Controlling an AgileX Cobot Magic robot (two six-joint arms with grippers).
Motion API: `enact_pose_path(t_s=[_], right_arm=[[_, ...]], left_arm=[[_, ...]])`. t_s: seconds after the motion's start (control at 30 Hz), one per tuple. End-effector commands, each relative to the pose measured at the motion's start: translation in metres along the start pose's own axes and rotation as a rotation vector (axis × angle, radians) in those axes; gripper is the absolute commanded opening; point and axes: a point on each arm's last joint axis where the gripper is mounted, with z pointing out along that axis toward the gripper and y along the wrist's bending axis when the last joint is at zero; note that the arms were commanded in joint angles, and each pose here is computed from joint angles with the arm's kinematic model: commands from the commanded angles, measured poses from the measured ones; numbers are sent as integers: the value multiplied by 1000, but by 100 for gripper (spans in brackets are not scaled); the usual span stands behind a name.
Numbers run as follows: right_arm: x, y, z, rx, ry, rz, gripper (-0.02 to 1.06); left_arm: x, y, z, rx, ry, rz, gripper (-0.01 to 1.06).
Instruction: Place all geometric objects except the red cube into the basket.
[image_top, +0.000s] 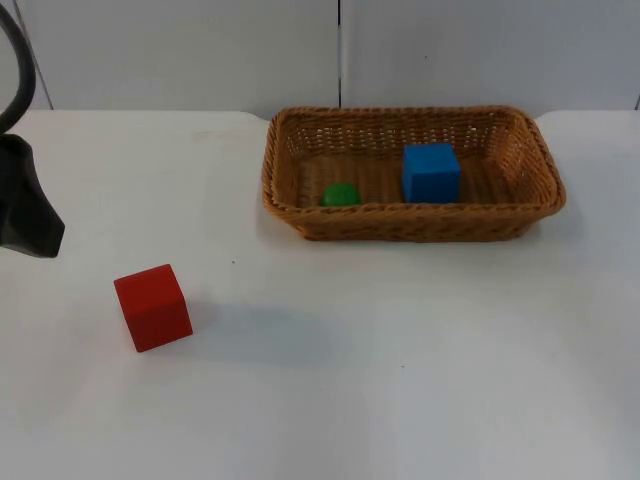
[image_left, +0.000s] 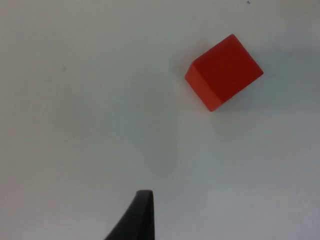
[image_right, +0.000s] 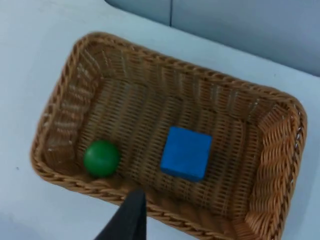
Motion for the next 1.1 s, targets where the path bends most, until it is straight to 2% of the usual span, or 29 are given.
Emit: enact_pose_path(t_s=[0.0, 0.13, 0.3, 0.37, 0.53, 0.57, 0.67, 0.73, 0.77, 0.9, 0.93, 0.97, 1.07], right_arm=[[-2, 2, -18, -19, -41, -7, 105], [7, -1, -45, -33, -120, -7, 105], [42, -8, -87, -51, -211, -7, 105], [46, -9, -91, -52, -218, -7, 105], [88, -19, -141, -53, -279, -9, 105], [88, -19, -141, -53, -279, -9, 105], [115, -24, -166, -55, -322, -12, 105], [134, -27, -179, -57, -354, -11, 105], [134, -27, -179, -57, -354, -11, 105], [176, -32, -197, -59, -416, -15, 105], [176, -32, -197, -59, -416, -15, 105], [192, -34, -203, -60, -438, -12, 105], [217, -37, -212, -62, -469, -6, 105]], left_arm=[[1, 0, 0, -1, -11, -6, 105], [0, 0, -3, 0, -24, -6, 105], [1, -2, -33, 5, -171, 57, 105], [2, -2, -36, 6, -183, 57, 105], [15, -4, -80, 18, -362, 71, 105], [15, -4, -80, 18, -362, 71, 105], [29, -5, -103, 25, -443, 79, 105], [39, -5, -115, 30, -475, 84, 105], [39, -5, -115, 30, -475, 84, 105], [59, -6, -133, 43, -515, 90, 105], [59, -6, -133, 43, -515, 90, 105], [67, -6, -138, 45, -527, 94, 105], [77, -6, -146, 46, -551, 100, 105]])
